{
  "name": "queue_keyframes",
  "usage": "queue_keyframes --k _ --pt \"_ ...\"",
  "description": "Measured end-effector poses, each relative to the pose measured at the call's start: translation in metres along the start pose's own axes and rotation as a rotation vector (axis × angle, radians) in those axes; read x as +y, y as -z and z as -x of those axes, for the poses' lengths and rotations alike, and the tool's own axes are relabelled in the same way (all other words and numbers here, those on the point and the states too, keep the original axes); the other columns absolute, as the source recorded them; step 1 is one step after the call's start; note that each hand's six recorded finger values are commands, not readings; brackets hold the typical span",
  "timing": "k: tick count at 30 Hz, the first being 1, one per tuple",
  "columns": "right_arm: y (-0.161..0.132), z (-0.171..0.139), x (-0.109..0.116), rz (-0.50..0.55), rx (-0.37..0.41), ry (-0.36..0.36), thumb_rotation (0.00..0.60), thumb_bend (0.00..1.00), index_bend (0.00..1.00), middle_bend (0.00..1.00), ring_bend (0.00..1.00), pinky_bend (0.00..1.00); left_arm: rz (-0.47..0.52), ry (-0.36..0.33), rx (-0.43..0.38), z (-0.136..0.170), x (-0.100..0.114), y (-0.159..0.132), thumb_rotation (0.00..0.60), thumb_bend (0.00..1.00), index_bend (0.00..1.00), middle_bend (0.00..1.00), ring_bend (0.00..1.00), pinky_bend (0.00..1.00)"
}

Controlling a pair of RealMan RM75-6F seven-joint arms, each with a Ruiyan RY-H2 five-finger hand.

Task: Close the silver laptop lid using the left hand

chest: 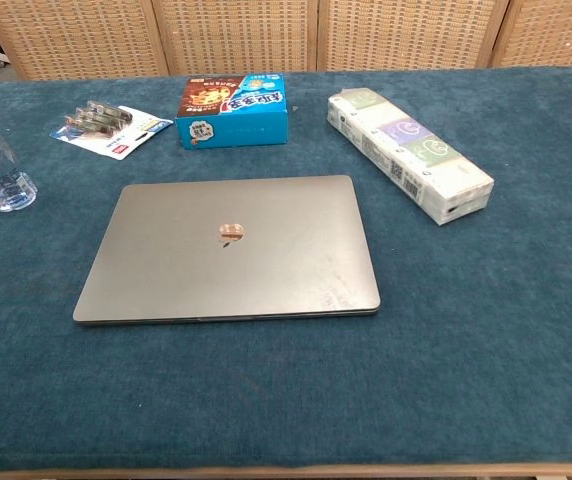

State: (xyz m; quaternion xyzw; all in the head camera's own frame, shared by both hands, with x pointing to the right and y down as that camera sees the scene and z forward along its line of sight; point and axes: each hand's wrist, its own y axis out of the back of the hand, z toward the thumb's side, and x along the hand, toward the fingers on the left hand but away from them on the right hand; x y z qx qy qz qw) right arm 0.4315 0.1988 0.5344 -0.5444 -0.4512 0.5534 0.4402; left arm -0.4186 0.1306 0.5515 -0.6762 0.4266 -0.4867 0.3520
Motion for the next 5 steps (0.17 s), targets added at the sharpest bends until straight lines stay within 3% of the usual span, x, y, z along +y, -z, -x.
queue_keyframes --k 5 --pt "0.0 -0.001 -0.002 -0.005 0.002 -0.005 0.6 0.0 0.0 0.0 0.0 0.0 0.004 -0.021 0.104 0.041 -0.006 0.037 0.6 0.0 0.0 0.0 0.0 0.0"
